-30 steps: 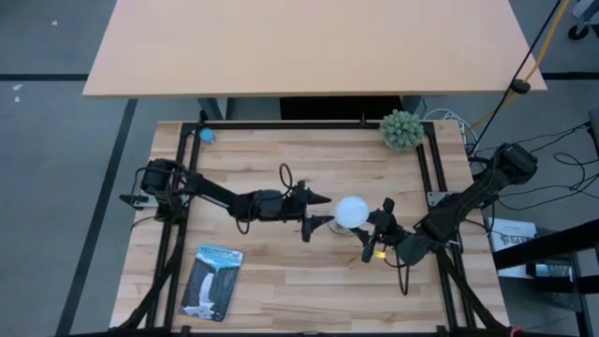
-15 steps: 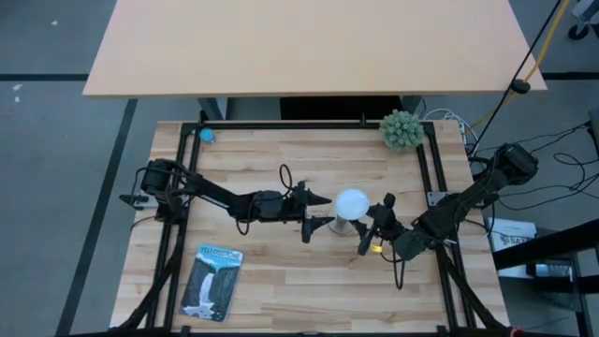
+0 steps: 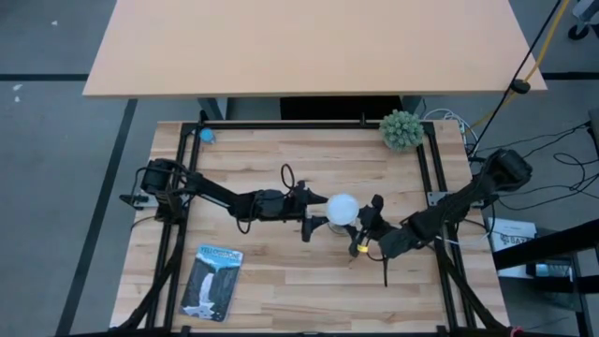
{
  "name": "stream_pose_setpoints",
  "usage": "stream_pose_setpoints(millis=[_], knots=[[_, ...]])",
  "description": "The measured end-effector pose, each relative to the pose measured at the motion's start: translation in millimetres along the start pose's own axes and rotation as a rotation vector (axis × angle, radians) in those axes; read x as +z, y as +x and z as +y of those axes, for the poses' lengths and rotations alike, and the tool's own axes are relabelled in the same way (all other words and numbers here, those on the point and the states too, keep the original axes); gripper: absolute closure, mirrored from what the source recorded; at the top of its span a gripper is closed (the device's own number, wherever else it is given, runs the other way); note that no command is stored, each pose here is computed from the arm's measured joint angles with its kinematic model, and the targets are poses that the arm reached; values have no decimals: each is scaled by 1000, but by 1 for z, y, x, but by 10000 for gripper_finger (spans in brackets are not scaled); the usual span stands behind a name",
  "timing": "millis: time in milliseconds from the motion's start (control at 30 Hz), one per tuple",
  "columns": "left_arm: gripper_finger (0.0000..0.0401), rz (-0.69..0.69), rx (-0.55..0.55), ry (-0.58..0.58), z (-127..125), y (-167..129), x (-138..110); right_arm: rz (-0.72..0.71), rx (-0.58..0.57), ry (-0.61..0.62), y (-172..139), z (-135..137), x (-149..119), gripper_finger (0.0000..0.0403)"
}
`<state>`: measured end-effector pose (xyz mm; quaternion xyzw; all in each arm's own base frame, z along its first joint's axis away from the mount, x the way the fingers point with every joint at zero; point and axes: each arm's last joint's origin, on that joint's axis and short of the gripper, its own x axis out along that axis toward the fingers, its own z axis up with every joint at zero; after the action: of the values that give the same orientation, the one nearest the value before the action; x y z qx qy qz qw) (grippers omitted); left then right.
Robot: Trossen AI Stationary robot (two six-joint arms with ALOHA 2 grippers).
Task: Screw lightbulb
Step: Insert the lightbulb into the bronze lamp socket
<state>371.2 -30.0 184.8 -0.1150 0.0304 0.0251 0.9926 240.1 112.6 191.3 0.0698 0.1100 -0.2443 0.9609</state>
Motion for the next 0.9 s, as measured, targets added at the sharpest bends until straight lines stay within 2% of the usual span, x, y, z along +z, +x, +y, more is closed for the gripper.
stream_pose_setpoints(millis=[200, 633, 900], knots=[[117, 26, 17, 68, 4, 0, -2, 25, -46, -36, 12, -3, -10, 236], [117, 55, 46, 66, 12, 1, -4, 57, -119, -78, 19, -11, -15, 236], [117, 67, 57, 64, 22, 6, -7, 96, -155, -37, 18, -16, -22, 236]])
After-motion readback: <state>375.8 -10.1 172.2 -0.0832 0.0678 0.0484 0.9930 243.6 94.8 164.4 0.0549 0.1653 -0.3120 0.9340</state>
